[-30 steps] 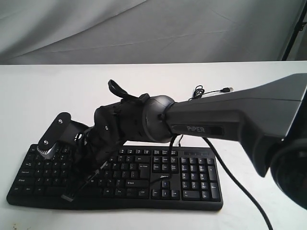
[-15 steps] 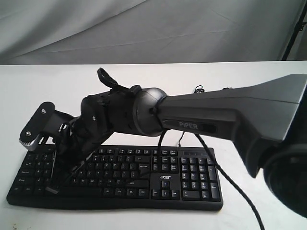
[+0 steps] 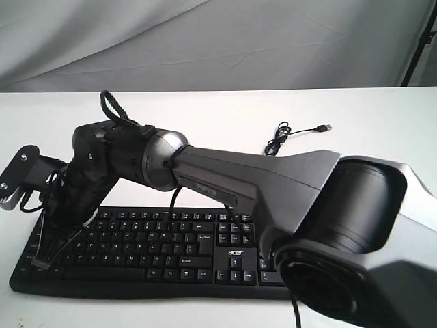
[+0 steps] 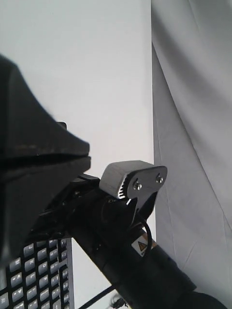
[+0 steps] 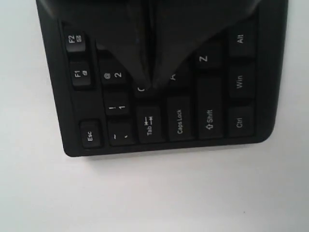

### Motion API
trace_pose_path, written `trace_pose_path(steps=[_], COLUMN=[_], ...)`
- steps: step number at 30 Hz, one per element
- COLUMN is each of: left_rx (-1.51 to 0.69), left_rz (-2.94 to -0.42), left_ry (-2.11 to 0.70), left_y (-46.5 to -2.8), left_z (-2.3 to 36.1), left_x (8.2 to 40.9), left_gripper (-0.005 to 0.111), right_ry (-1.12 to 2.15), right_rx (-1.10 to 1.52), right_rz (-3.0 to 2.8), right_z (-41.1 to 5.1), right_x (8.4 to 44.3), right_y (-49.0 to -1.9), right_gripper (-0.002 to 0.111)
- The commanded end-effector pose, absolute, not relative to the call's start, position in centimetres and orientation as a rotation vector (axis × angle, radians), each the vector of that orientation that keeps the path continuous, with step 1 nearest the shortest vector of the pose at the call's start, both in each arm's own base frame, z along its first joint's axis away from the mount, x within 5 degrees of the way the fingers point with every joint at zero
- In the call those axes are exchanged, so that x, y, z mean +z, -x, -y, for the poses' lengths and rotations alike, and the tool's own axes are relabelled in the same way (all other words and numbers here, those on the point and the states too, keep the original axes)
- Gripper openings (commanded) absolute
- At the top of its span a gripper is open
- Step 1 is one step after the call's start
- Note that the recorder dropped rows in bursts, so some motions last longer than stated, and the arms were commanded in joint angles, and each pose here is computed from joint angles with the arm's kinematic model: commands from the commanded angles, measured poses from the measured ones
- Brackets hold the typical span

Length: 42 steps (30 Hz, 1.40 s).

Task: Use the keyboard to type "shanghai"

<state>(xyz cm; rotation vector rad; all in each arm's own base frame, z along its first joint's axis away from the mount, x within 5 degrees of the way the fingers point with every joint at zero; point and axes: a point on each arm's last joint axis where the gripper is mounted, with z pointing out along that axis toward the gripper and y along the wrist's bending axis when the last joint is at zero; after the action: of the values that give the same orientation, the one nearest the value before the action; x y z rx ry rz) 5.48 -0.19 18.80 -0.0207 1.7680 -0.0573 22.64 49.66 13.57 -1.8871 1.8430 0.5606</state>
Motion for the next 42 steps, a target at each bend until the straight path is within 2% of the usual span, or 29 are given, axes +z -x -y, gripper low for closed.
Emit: trace_pose_path(steps=[1, 42], left_rx=[-0.035, 0.016], left_rz=[-1.765, -1.764], left_ry=[0.011, -0.024], left_y=[-5.47, -5.48], left_z=[0.1, -0.03], left_x=[18.77, 18.77], left_gripper=[0.0, 0.0], right_ry=[1.9, 1.863], right_rx=[0.574, 0.59], right_rz=[-1.813, -1.804], right_z=[-50.17, -50.67], right_x=[13.94, 13.57], right_y=[-21.9, -21.64], right_gripper=[0.0, 0.0])
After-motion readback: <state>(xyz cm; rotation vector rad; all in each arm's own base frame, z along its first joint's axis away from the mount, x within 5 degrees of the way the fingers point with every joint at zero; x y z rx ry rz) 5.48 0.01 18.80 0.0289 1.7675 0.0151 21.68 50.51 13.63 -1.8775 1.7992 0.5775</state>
